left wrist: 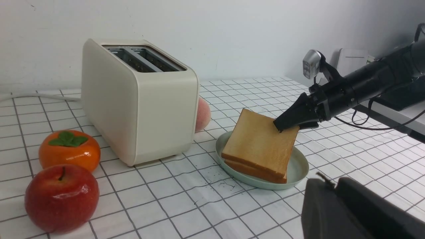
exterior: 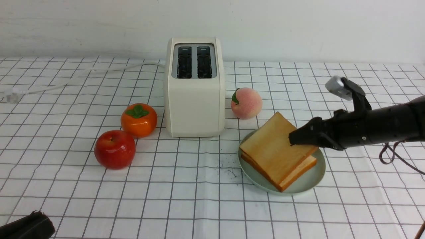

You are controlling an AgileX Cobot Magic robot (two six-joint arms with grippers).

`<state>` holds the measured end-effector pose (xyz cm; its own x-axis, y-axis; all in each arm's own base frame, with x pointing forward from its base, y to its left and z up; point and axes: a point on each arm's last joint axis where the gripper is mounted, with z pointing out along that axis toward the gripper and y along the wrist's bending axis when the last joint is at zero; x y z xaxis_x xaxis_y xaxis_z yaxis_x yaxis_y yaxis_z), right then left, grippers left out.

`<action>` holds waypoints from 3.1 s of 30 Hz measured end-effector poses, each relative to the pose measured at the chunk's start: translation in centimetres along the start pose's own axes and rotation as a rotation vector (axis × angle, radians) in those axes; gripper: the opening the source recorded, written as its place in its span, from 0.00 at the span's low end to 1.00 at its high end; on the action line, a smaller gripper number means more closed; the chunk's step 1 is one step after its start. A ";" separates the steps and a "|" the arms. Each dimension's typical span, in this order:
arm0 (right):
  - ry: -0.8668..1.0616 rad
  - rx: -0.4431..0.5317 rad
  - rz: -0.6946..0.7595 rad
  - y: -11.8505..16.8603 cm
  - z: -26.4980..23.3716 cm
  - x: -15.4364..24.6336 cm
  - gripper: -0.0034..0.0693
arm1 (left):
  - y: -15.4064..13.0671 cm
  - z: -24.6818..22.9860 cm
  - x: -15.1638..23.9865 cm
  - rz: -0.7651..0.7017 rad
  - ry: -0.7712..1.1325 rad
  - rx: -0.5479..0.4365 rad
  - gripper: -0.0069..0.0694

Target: Take toasted bread from bread machine on white checkered table place on plate.

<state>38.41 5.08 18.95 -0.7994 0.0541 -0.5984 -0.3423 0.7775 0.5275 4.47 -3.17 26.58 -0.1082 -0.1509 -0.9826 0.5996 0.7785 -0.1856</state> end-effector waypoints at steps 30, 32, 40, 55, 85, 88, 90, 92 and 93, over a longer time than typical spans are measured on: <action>-0.034 0.429 -0.124 13.3 -21.7 1.4 0.04 | -0.1 0.0 -0.1 0.000 -0.013 0.006 0.07; -0.061 0.436 -0.110 14.3 -23.1 4.1 0.04 | -0.1 0.0 -0.1 0.000 -0.013 0.006 0.07; -0.140 0.434 -0.106 15.7 -25.4 11.6 0.04 | -0.1 0.0 -0.1 0.000 -0.013 0.006 0.08; -0.132 0.416 -0.045 15.3 -24.9 15.3 0.06 | -0.1 0.0 -0.1 0.000 -0.013 0.006 0.09; -0.602 0.572 -0.168 6.9 -18.4 27.3 0.05 | 0.0 0.0 -0.1 0.000 -0.007 0.004 0.12; -0.603 0.560 -0.147 6.9 -18.3 27.3 0.05 | 0.0 0.0 -0.1 0.000 -0.006 0.003 0.13; -0.604 0.558 -0.144 6.9 -18.3 27.3 0.05 | 0.0 0.0 -0.1 0.000 -0.005 0.003 0.13; -0.604 0.556 -0.141 6.9 -18.3 27.3 0.05 | 0.0 0.0 0.0 0.000 -0.005 0.003 0.13; -0.604 0.556 -0.141 6.9 -18.3 27.3 0.05 | 0.0 0.0 0.0 0.000 -0.005 0.003 0.13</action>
<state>5.19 0.46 17.28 -0.3105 0.1364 -0.9408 0.0006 0.9897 0.1433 4.48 -3.20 26.64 -0.1045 -0.1536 -0.9826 0.6019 0.7768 -0.1855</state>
